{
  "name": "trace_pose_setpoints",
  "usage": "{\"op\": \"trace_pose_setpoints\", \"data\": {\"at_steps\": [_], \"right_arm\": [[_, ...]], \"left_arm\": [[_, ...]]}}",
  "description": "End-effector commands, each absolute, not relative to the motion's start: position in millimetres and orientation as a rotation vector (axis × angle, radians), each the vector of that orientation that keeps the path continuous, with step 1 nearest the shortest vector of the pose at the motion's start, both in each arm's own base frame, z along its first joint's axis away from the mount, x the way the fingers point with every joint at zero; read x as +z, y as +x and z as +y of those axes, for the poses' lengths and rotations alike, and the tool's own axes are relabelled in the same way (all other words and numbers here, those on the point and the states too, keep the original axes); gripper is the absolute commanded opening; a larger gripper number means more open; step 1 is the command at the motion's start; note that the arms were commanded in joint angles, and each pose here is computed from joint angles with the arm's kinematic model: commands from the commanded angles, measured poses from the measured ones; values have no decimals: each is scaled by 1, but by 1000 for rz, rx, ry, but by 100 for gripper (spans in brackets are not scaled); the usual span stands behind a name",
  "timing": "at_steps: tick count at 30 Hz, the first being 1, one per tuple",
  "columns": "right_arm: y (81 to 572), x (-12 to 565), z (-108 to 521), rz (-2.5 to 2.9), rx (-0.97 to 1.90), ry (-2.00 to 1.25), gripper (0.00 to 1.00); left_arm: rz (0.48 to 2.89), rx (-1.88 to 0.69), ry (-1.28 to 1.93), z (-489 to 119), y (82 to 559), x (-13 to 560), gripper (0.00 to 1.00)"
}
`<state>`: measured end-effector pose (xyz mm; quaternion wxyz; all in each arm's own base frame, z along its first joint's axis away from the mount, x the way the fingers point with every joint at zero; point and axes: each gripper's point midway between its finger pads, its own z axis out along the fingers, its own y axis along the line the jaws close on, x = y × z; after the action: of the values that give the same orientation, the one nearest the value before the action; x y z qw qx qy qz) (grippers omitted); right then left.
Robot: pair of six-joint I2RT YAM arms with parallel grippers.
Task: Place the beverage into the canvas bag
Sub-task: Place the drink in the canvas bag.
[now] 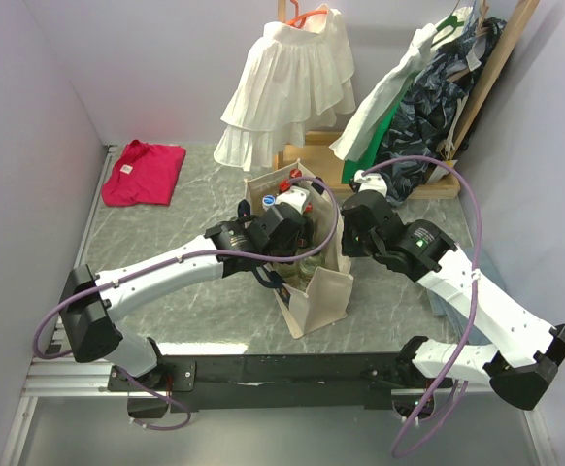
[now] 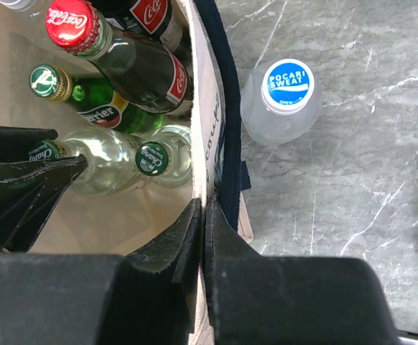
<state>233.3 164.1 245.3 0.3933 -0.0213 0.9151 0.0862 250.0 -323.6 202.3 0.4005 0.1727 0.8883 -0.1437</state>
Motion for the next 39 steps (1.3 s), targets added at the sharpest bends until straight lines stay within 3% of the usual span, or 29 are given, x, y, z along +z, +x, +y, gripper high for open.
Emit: {"op": "trace_pose_setpoints", "data": {"at_steps": [1,39], "right_arm": [[237,266,164,2263,246,-26,8],[239,260,166,2278,237,-27,8]], "left_arm": [[2122,-471,354,-342,264,239,1],[2203,-346,376,-333,265,199,4]]}}
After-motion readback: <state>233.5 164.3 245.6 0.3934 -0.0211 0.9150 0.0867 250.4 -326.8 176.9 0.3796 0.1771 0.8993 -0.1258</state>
